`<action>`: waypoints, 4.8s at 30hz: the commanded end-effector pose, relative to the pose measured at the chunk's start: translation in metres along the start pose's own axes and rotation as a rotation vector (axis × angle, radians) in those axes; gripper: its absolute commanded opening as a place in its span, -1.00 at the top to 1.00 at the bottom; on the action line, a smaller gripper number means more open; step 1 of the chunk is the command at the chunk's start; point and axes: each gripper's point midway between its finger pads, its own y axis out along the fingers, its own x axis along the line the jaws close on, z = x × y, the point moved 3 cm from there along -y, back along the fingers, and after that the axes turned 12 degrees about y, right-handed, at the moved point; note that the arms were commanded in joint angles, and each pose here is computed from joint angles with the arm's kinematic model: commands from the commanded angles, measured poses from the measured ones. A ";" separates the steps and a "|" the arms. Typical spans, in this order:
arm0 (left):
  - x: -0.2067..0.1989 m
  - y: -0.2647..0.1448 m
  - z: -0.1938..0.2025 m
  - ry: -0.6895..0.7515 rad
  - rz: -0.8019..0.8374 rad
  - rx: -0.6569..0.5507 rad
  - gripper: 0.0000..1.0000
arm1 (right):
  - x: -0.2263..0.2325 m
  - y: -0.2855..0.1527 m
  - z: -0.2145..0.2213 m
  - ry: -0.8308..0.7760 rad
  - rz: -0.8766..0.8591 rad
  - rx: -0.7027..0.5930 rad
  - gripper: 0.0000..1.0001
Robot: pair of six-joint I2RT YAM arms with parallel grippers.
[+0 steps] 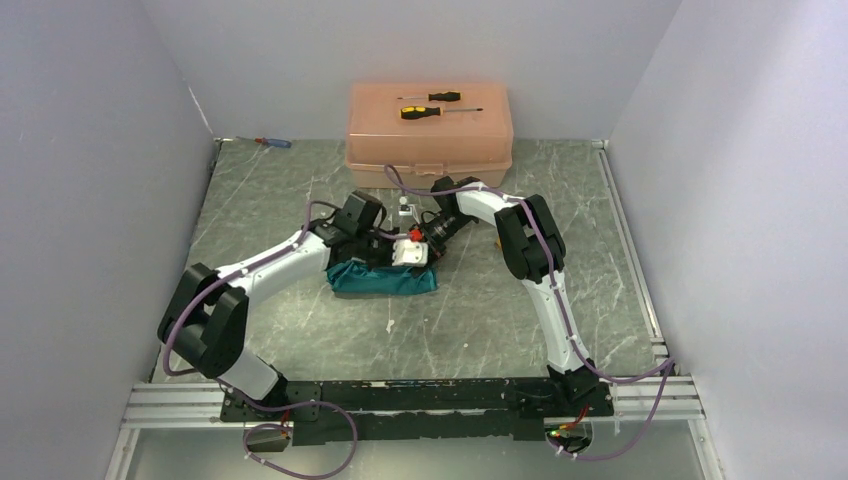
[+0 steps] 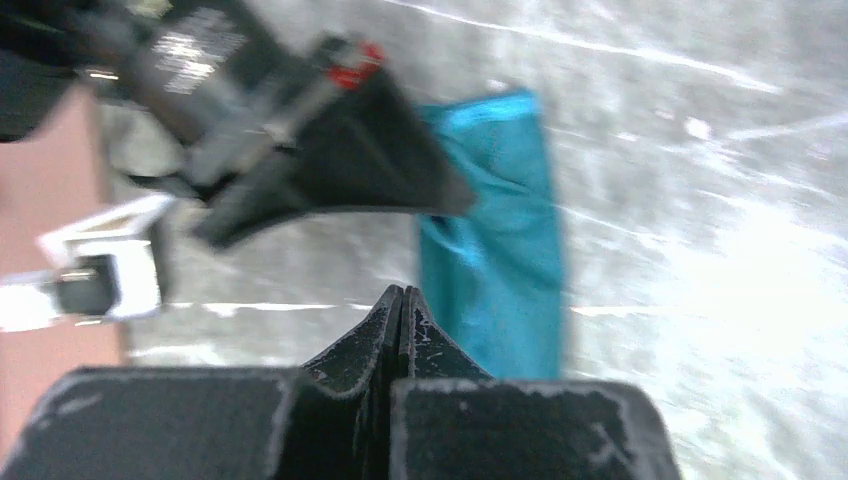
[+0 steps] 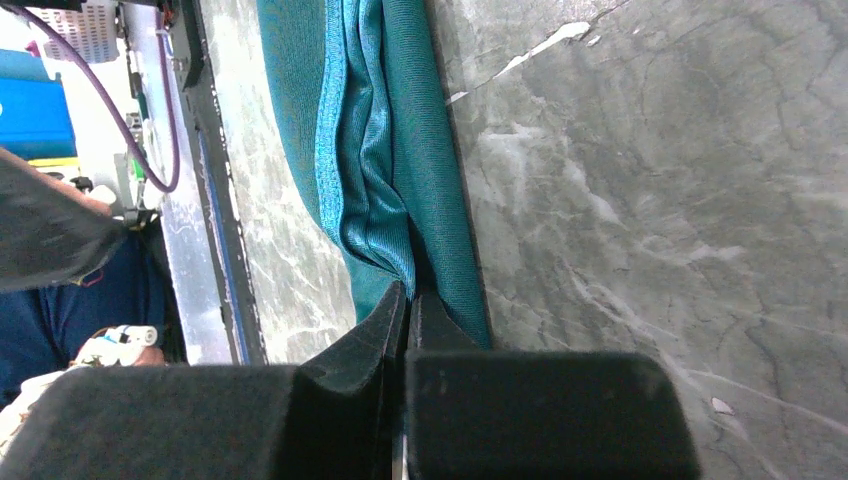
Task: Fold the napkin into a case and place the utensils inside
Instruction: Fold the 2/3-rectangle-folded napkin at the center of the board.
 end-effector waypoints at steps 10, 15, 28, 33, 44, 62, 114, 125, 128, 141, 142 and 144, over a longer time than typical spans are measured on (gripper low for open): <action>-0.075 0.014 0.043 -0.025 0.180 0.079 0.95 | -0.014 0.003 0.005 -0.018 0.044 0.005 1.00; -0.071 0.017 0.052 -0.022 0.146 0.103 0.95 | -0.011 0.002 0.008 -0.026 0.037 0.007 1.00; -0.070 0.007 0.011 -0.173 0.257 -0.082 0.95 | -0.012 0.003 0.009 -0.028 0.029 0.010 1.00; -0.059 0.016 0.025 -0.154 0.161 -0.029 0.95 | -0.012 0.003 0.009 -0.028 0.026 0.008 1.00; -0.066 0.024 0.055 -0.063 0.111 0.063 0.95 | -0.009 0.003 0.009 -0.036 0.017 0.005 1.00; -0.086 0.002 0.094 -0.133 0.137 0.239 0.95 | -0.007 -0.005 0.011 -0.046 0.017 -0.005 1.00; -0.099 -0.019 0.109 -0.340 0.113 0.296 0.95 | 0.060 -0.106 -0.055 -0.146 0.572 -0.654 -0.99; -0.102 -0.021 0.108 -0.400 0.102 0.309 0.95 | 0.080 -0.116 -0.016 -0.037 0.526 -1.025 -0.97; -0.104 -0.022 0.108 -0.403 0.106 0.307 0.95 | 0.097 -0.103 -0.011 -0.112 0.574 -1.136 -0.14; -0.103 -0.024 0.110 -0.384 0.095 0.320 0.95 | 0.114 0.014 -0.017 -0.222 0.390 -1.022 1.00; -0.103 -0.025 0.110 -0.383 0.094 0.321 0.95 | 0.110 0.019 -0.018 -0.220 0.377 -1.013 1.00; -0.103 -0.025 0.110 -0.381 0.095 0.319 0.95 | 0.102 0.031 -0.018 -0.210 0.356 -0.988 1.00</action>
